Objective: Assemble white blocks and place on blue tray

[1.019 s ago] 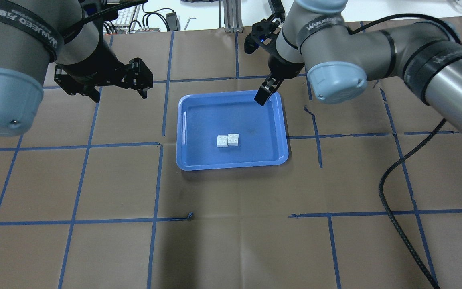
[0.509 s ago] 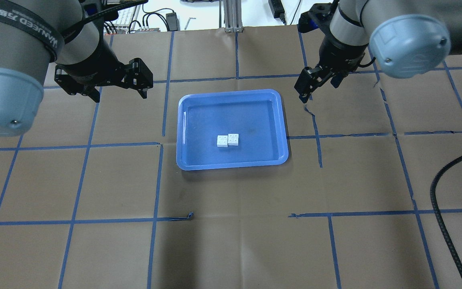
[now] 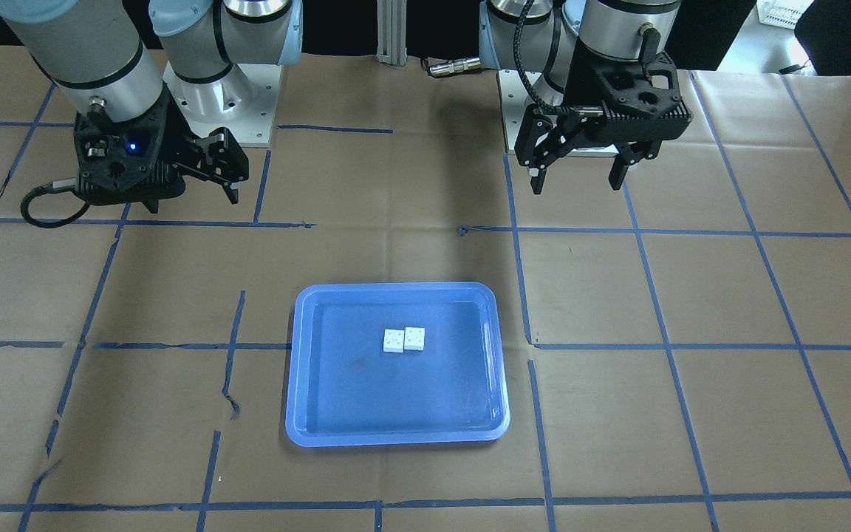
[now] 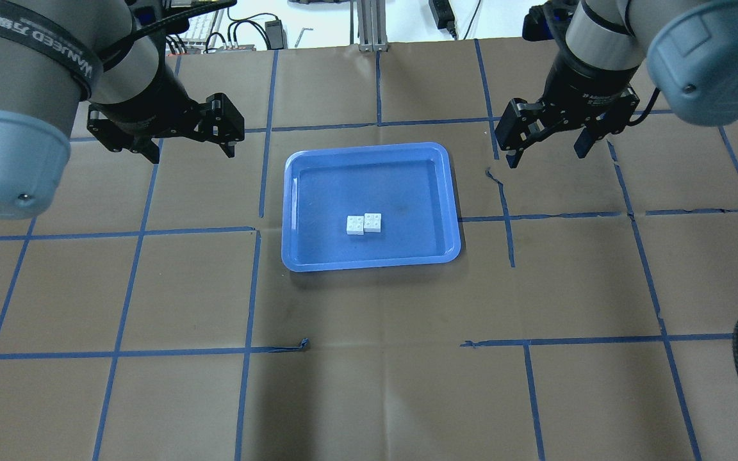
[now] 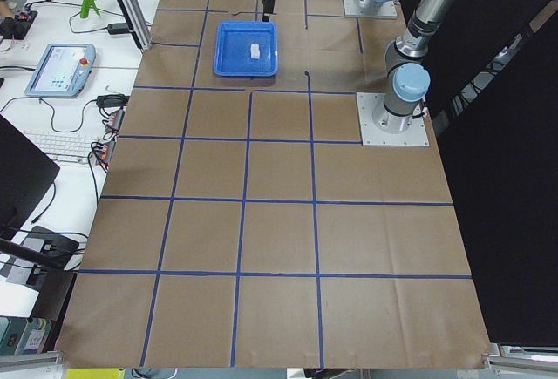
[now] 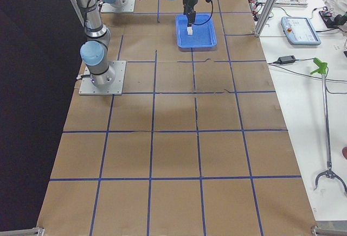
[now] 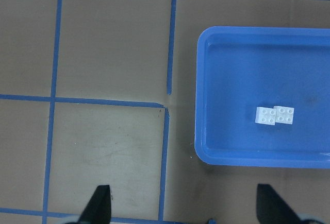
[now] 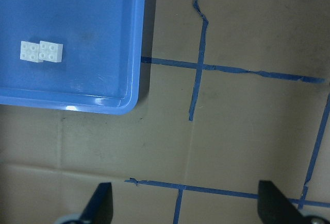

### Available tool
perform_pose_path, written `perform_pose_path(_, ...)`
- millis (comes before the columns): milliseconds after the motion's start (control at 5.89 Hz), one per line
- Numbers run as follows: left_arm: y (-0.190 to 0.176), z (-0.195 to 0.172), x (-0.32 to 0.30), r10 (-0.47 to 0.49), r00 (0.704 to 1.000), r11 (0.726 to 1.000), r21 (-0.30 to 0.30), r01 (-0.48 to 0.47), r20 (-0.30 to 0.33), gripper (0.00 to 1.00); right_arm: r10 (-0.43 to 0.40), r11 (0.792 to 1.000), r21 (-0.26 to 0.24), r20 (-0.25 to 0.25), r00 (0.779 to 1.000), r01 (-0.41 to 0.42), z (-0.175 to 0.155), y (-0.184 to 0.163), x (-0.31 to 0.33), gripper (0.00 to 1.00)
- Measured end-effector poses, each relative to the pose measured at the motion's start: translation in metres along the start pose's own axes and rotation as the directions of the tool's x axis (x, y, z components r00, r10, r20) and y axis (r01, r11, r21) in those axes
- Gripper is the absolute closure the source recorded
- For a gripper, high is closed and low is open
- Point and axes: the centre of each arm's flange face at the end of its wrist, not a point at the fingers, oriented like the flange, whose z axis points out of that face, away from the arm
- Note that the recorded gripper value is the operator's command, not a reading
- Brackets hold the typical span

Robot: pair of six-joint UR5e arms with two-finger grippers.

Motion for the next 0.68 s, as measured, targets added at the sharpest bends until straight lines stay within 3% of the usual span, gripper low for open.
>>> perform_pose_path(170, 0.0, -0.0001, 0.0, 0.0, 1.0, 1.0, 0.0, 0.0, 0.0, 0.01, 0.041, 0.999, 0.006, -0.001, 0.999, -0.041, -0.0044, 0.0042, -0.001, 0.0)
perform_pose_path(679, 0.0001, -0.0001, 0.0001, 0.0, 1.0, 1.0, 0.0, 0.0, -0.001, 0.01, 0.055, 0.998, 0.012, 0.001, 0.998, -0.055, -0.0045, 0.0046, -0.0001, 0.0)
